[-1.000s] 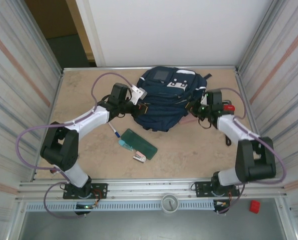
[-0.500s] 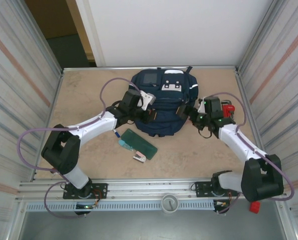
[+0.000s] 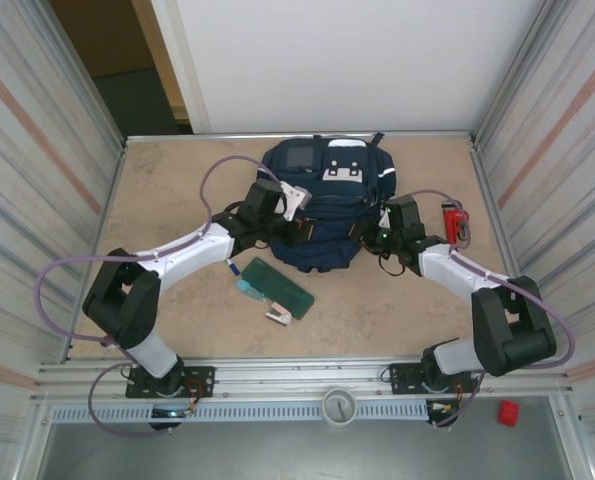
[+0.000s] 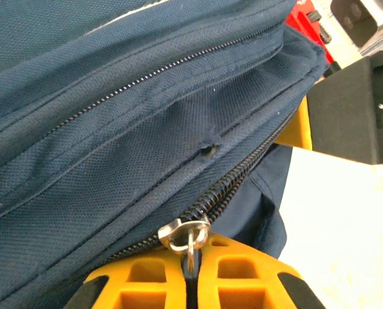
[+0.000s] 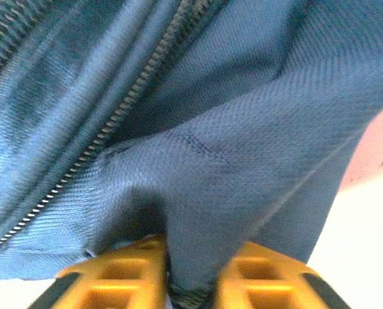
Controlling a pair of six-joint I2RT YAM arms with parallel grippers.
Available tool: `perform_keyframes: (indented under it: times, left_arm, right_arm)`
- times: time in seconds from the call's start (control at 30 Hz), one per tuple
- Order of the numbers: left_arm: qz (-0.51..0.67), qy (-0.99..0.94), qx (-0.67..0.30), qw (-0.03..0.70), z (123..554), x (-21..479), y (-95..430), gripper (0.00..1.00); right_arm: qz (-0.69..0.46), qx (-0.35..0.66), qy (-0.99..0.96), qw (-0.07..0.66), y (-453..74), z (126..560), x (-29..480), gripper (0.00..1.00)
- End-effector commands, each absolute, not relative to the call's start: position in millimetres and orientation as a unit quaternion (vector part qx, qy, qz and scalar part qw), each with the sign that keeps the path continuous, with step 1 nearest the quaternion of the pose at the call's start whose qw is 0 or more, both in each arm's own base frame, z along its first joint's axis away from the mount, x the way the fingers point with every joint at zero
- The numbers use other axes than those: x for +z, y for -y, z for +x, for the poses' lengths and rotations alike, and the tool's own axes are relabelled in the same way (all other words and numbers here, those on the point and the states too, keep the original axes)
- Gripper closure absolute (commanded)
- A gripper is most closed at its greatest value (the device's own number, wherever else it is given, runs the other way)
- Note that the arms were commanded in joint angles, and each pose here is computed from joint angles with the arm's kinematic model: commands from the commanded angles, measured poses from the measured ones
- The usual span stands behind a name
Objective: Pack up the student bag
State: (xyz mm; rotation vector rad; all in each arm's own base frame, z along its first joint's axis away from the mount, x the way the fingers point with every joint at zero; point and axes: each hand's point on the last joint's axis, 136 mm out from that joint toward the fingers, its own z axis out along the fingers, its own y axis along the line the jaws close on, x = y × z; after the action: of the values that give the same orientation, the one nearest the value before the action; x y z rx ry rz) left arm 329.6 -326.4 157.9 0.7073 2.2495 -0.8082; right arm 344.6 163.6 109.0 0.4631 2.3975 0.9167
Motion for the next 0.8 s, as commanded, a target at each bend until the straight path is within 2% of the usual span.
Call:
perform_keyframes:
  times: [0.0,0.3,0.47,0.63,0.7,0.77]
  left_arm:
    - [0.291,-0.825,-0.322,0.361,330,189,332,1.00]
    - [0.272,-0.845,-0.288,0.358,356,177,277,1.00]
    - [0.242,-0.860,-0.274,0.357,375,169,246,1.00]
    - [0.254,-0.837,-0.329,0.356,360,184,263,1.00]
    - [0.255,-0.830,-0.337,0.364,356,190,269,1.00]
    - [0.240,-0.829,-0.340,0.372,358,197,271,1.00]
  right_arm:
    - [0.201,0.302,-0.878,0.312,-126,367,115,1.00]
    - [0.259,0.254,-0.864,0.350,-47,362,125,1.00]
    - [0.251,0.244,-0.876,0.332,-37,374,131,1.00]
    - [0.226,0.263,-0.891,0.293,-41,396,135,1.00]
    - [0.204,0.293,-0.890,0.284,-55,403,144,0.89]
    - [0.183,0.303,-0.893,0.279,-69,403,150,0.66]
